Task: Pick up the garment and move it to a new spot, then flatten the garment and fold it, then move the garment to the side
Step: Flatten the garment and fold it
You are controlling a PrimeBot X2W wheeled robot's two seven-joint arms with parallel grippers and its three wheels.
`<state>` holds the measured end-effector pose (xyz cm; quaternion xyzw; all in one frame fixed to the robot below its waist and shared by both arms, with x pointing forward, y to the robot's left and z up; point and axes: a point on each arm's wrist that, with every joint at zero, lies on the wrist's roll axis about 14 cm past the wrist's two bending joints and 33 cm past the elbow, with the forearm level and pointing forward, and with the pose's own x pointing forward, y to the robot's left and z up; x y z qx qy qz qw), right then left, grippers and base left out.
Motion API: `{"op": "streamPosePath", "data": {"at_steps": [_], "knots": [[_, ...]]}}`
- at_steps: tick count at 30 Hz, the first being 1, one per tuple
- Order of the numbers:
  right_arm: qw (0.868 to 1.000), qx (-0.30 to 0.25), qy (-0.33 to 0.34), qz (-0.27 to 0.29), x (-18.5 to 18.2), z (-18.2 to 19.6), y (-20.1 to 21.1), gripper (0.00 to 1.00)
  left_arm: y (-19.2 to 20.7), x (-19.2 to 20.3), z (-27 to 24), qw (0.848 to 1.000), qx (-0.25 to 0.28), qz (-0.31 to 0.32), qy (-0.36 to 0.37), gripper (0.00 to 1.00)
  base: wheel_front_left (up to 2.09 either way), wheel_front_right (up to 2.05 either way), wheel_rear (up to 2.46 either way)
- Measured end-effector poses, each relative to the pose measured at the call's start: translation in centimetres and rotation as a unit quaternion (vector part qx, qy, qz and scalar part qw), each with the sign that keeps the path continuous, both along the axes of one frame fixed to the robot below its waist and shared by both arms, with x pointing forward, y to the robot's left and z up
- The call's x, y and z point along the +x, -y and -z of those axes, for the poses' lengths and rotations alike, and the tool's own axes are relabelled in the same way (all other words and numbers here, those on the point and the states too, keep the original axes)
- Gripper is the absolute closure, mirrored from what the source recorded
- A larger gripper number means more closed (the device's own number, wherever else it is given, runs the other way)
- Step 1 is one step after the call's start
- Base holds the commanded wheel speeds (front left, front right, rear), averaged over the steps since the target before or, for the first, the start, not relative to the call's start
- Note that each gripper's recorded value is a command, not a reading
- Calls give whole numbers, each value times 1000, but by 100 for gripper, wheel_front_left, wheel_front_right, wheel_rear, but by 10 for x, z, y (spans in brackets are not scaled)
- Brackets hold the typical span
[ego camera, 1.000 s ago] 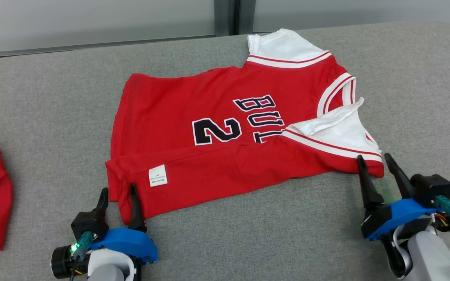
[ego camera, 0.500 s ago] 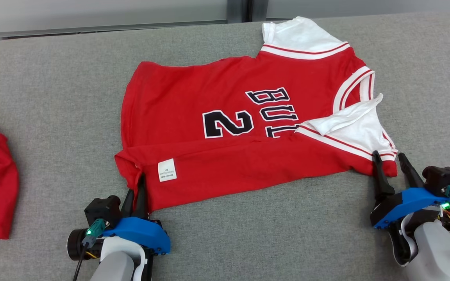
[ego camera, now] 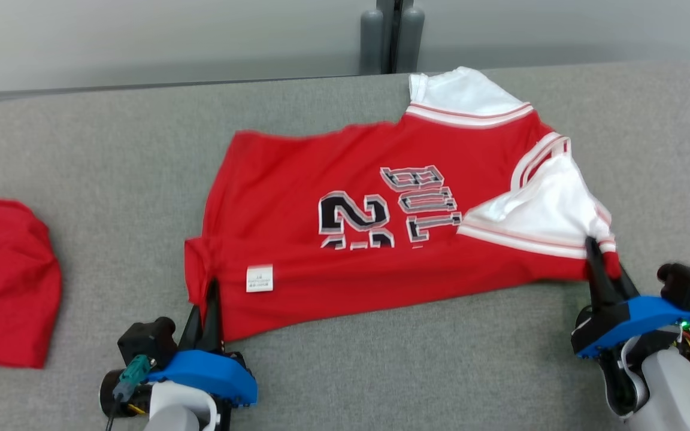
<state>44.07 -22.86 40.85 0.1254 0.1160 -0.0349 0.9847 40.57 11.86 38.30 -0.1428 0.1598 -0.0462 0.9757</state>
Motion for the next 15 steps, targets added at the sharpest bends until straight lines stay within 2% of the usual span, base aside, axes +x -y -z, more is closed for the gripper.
{"op": "streamPosePath", "data": {"at_steps": [6,10,11,12,13,15], "knots": [[1000,10,-8,0,-44,2,0,100,-9,-35,-3,1000,7,-7,-2,100,0,0,0],[999,16,-34,4,-75,16,3,100,-2,-62,13,999,4,5,-34,100,0,0,0],[999,18,-39,4,-80,19,3,100,0,-64,14,999,4,8,-36,67,0,0,0],[999,19,-42,5,-82,22,2,40,1,-63,14,999,6,7,-36,0,0,0,0],[999,20,-45,6,-82,23,3,0,1,-62,15,999,6,5,-37,0,0,0,0],[999,12,-49,5,-80,25,8,0,-1,-56,12,999,10,-4,-33,0,0,0,0]]}}
